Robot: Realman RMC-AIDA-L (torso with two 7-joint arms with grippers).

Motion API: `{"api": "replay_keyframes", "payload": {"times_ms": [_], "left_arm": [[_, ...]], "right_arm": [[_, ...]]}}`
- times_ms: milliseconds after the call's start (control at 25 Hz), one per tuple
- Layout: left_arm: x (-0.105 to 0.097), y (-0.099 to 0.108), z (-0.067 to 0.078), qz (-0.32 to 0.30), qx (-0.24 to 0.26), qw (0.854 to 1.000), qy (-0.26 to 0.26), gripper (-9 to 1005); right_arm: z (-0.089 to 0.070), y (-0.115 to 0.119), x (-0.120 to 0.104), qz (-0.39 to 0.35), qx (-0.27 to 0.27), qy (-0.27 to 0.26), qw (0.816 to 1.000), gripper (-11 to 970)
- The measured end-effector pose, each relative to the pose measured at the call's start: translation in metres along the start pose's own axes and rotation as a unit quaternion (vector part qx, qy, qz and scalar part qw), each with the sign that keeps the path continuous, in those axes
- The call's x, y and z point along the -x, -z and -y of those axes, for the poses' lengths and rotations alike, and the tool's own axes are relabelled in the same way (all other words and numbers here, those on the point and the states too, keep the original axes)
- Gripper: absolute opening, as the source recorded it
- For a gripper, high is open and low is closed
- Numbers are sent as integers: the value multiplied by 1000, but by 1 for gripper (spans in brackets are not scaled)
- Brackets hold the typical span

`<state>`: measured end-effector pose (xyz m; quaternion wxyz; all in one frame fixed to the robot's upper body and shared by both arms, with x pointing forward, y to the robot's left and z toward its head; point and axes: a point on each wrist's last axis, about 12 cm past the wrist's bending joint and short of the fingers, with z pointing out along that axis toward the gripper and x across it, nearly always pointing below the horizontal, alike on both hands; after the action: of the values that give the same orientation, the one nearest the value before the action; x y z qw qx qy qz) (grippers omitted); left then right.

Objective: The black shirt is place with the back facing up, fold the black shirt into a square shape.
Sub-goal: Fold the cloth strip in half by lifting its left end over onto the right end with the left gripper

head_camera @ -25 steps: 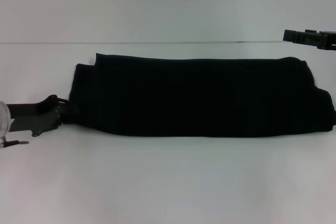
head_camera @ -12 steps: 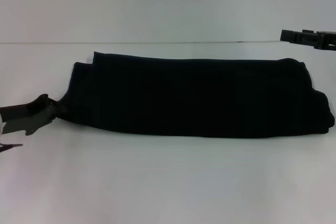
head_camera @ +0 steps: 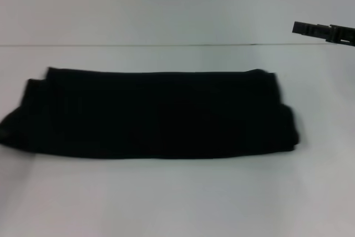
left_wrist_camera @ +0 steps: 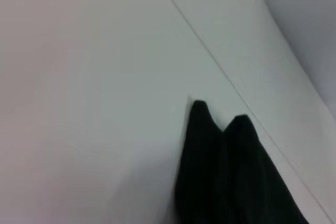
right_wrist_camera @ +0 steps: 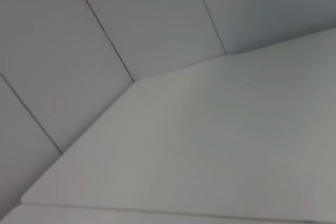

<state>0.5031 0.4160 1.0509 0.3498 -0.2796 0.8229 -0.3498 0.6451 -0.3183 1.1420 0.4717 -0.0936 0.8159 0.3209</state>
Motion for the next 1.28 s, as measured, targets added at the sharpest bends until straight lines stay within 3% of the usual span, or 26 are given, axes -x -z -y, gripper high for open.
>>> {"api": "replay_keyframes", "payload": {"times_ms": [160, 280, 400, 560, 720, 800, 880, 920, 960, 1000, 1160, 1280], "left_arm": [[13, 34, -13, 33, 11, 999, 0, 30], [22, 39, 0, 33, -30, 999, -12, 30], [32, 21, 42, 4, -130, 990, -49, 31], [30, -33, 126, -79, -277, 952, -106, 31], [-15, -96, 199, -161, -352, 911, -145, 31], [-47, -122, 219, -183, -351, 906, -151, 31], [-80, -141, 224, -195, -333, 911, -149, 31], [-107, -154, 217, -189, -315, 921, -132, 31], [-107, -154, 217, -189, -315, 921, -132, 31], [-123, -158, 211, -186, -314, 923, -118, 31], [-169, -152, 196, -136, -354, 918, -113, 30], [-182, -141, 193, -102, -392, 906, -126, 112]], "right_arm": [[-2, -2, 3, 7, 3, -1, 1000, 918], [-3, -3, 4, 9, 3, 1, 1000, 917], [-2, -2, 4, 12, -1, 2, 1000, 916], [4, 3, 5, 21, -11, -1, 1000, 915], [11, 16, 5, 31, -17, -9, 999, 914], [15, 25, 4, 37, -17, -10, 999, 913], [19, 33, 3, 39, -18, -9, 999, 913], [21, 36, 3, 40, -19, -7, 999, 913], [22, 39, 3, 40, -21, -5, 999, 912], [23, 42, 3, 40, -23, -3, 999, 912], [28, 48, 4, 38, -29, 4, 999, 911], [28, 49, 4, 32, -31, 7, 999, 910]]}}
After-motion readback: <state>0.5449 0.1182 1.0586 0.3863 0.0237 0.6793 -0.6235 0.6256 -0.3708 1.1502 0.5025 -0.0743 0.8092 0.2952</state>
